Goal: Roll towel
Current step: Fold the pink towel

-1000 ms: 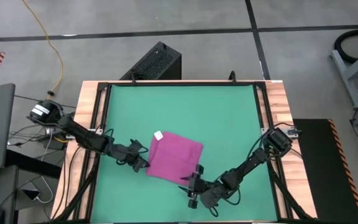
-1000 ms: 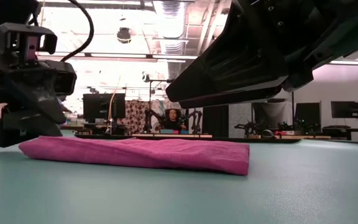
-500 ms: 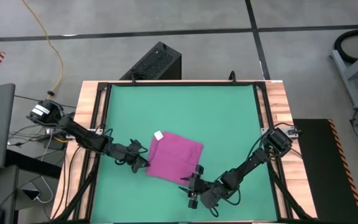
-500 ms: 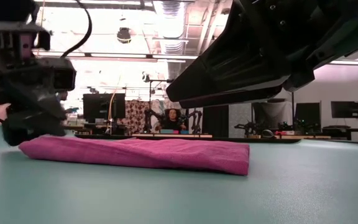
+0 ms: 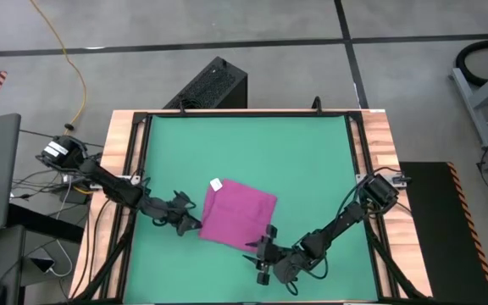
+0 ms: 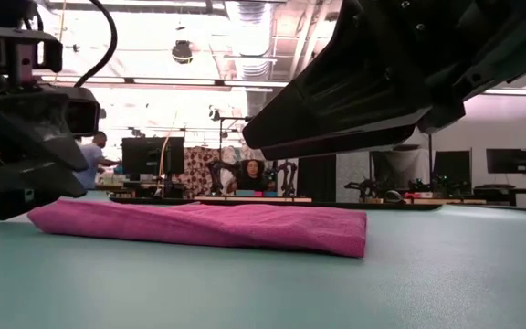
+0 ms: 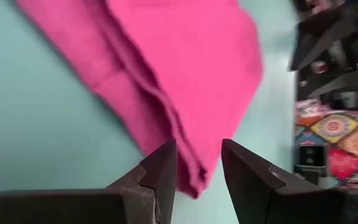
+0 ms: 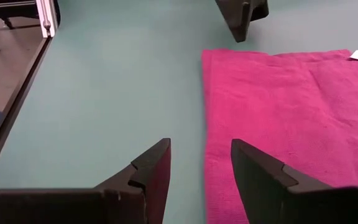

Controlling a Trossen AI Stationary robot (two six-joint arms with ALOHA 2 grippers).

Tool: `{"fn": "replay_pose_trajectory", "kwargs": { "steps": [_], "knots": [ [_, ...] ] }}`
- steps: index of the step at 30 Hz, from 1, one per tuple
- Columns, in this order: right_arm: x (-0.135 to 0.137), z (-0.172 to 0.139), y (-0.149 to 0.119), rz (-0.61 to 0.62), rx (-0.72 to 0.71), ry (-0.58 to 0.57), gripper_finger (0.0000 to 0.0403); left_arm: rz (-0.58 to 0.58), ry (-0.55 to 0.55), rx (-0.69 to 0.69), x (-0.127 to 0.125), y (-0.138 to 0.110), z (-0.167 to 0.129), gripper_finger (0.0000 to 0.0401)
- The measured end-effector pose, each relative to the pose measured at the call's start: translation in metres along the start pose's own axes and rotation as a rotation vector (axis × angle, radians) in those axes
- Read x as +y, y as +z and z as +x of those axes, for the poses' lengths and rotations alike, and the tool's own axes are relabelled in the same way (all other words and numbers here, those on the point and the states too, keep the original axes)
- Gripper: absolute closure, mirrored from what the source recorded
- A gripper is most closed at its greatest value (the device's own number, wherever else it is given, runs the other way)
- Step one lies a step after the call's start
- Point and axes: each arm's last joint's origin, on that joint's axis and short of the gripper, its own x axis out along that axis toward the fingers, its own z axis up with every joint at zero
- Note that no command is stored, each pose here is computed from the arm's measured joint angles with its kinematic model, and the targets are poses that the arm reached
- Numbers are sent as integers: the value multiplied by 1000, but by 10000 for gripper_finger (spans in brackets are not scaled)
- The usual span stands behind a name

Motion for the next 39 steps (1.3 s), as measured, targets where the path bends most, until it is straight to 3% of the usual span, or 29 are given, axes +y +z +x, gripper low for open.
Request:
{"fn": "replay_pose_trajectory", "kwargs": {
  "steps": [8, 22, 35, 39],
  "knots": [
    [-2, 2, 1, 3, 0, -6, 214, 7, 73, 7, -1, -2, 5, 285],
    [-1, 1, 1, 1, 0, -4, 214, 13, 26, 22, -5, -6, 20, 285],
    [0, 0, 0, 0, 1, -1, 214, -12, 137, 87, 4, -9, 15, 285],
    [-1, 1, 0, 0, 1, -1, 214, 0, 110, 75, 1, -11, 15, 285]
  ]
}}
